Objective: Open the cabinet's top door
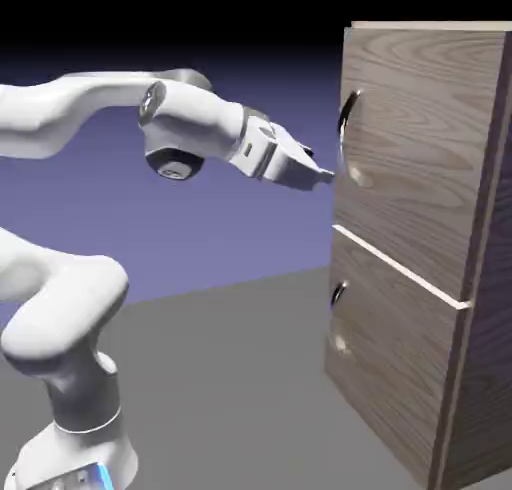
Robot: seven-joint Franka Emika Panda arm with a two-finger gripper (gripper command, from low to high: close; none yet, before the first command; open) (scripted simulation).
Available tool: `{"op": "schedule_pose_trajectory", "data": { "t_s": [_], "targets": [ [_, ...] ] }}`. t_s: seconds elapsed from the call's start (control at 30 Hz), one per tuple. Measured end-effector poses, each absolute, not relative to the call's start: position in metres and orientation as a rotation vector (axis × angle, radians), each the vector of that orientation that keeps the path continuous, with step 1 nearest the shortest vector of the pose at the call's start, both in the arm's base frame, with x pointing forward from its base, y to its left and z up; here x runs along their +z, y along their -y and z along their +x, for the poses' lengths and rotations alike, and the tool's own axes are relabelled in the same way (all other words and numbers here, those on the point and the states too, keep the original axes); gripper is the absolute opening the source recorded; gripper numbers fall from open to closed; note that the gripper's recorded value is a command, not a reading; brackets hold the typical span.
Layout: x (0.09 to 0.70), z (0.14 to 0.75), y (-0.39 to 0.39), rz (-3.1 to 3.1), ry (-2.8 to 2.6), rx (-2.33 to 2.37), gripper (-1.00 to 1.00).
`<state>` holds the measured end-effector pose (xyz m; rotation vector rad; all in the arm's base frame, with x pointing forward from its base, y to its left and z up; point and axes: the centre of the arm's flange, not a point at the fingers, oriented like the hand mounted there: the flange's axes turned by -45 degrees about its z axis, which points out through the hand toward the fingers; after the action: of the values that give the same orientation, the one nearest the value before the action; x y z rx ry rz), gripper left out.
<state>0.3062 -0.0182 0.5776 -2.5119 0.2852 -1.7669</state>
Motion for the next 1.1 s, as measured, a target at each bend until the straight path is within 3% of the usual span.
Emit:
{"op": "schedule_pose_trajectory", "data": {
  "t_s": [0.7,0.83,0.87,1.1],
  "targets": [
    [0.561,0.331,-0.025,-2.249,-0.063,-2.249,0.0],
    [0.561,0.379,-0.022,-2.249,-0.063,-2.249,0.0],
    [0.561,0.381,-0.022,-2.249,-0.063,-2.249,-1.0],
    [0.561,0.335,0.002,-2.167,0.117,-2.167,-1.0]
  ]
}}
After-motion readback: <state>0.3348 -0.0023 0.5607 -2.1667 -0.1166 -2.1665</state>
